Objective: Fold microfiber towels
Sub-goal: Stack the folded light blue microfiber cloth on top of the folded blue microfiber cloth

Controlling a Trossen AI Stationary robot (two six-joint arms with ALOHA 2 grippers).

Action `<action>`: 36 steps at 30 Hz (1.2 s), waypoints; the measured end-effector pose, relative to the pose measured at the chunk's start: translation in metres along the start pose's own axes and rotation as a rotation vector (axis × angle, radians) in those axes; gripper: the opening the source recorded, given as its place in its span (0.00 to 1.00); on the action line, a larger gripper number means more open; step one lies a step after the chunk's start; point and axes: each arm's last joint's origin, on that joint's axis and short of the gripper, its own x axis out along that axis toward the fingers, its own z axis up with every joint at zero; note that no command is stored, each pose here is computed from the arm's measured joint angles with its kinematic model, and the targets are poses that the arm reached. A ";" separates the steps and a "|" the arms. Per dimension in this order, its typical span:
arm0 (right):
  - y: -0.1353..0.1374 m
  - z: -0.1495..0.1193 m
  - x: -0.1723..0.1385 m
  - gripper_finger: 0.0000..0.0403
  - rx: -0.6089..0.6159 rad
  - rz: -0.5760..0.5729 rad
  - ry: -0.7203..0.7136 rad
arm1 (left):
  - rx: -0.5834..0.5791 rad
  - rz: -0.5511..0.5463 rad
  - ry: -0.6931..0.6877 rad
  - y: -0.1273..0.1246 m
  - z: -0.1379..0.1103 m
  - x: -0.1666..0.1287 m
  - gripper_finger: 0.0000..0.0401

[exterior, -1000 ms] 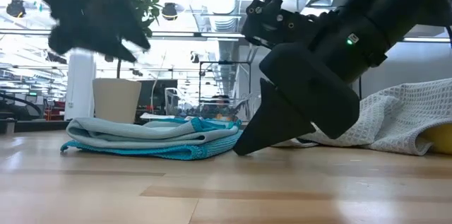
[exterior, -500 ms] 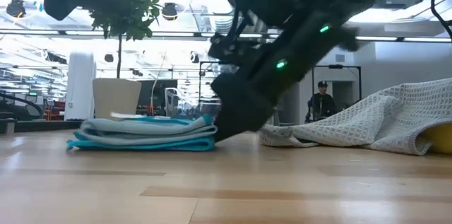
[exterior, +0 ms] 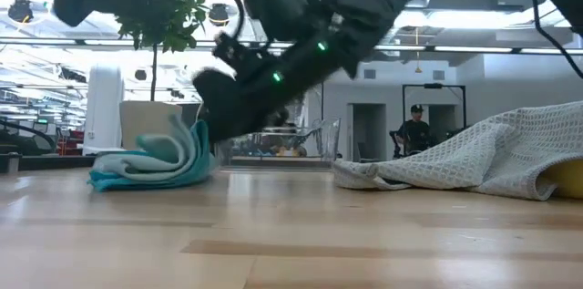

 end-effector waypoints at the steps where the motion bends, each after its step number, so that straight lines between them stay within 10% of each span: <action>1: -0.002 0.007 -0.005 0.29 -0.011 -0.003 0.006 | -0.005 0.002 0.018 0.001 -0.001 0.000 0.47; 9: -0.018 0.039 -0.074 0.29 -0.083 -0.135 0.214 | -0.052 0.006 0.141 0.002 -0.016 0.003 0.44; 19: 0.010 0.046 -0.167 0.29 -0.208 -0.309 0.395 | 0.001 -0.009 0.205 -0.030 -0.104 0.041 0.29; 27: 0.028 0.042 -0.203 0.29 -0.179 -0.337 0.338 | 0.140 0.166 0.304 -0.030 -0.130 0.075 0.03; 36: 0.039 0.036 -0.209 0.29 -0.206 -0.355 0.341 | 0.223 0.390 0.352 -0.004 -0.127 0.073 0.01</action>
